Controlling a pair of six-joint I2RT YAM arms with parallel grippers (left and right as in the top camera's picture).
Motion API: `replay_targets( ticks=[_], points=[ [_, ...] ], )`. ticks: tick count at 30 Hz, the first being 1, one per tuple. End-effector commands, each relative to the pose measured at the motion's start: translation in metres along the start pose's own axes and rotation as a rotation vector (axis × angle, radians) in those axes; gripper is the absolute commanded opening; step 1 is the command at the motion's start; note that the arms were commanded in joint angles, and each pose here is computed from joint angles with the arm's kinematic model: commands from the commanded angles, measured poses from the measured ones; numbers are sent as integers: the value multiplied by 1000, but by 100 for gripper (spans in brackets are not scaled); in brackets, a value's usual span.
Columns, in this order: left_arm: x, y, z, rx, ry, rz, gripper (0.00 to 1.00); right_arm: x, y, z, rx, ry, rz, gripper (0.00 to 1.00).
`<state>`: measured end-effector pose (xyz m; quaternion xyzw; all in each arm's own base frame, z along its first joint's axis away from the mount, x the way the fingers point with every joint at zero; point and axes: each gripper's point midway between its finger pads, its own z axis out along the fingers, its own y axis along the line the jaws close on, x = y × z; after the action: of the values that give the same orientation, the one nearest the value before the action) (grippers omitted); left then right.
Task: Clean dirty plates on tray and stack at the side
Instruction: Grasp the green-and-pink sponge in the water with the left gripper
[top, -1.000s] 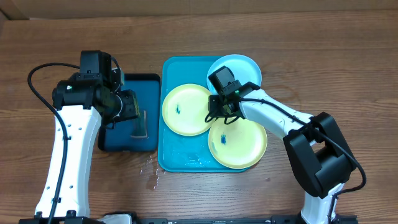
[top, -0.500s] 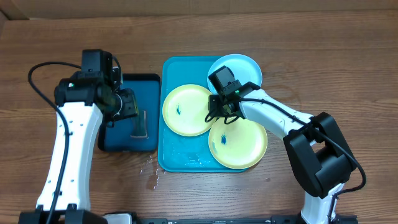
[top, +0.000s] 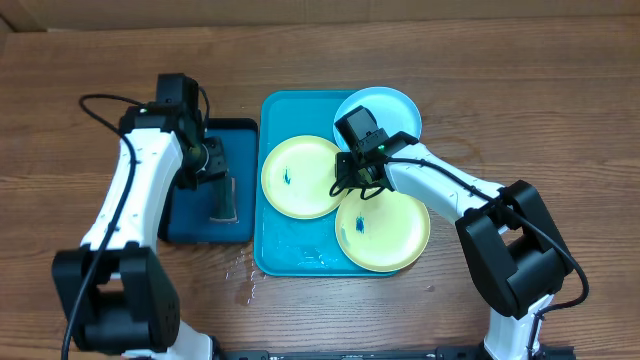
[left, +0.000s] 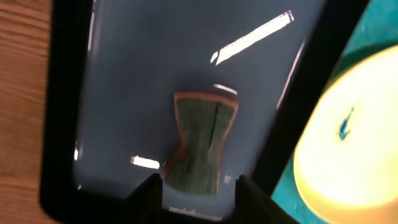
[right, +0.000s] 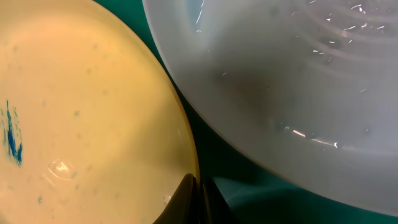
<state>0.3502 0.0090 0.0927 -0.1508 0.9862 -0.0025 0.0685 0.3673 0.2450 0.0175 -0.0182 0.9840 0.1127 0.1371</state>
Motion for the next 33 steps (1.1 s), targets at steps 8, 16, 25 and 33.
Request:
replay_targets(
  ticks=[8, 16, 25, 33],
  points=[
    [6, 2, 47, -49, 104, 7, 41, -6, -2, 3, 11, -15, 4, 4],
    [17, 4, 65, -64, 176, 9, 35, -6, -2, 3, 11, -15, 4, 4],
    [22, -1, 65, -37, 200, 40, 35, -6, -2, 3, 10, -17, 4, 4],
    [22, -4, 64, -33, 195, 93, 38, -6, -2, 3, 10, -16, 4, 5]
  ],
)
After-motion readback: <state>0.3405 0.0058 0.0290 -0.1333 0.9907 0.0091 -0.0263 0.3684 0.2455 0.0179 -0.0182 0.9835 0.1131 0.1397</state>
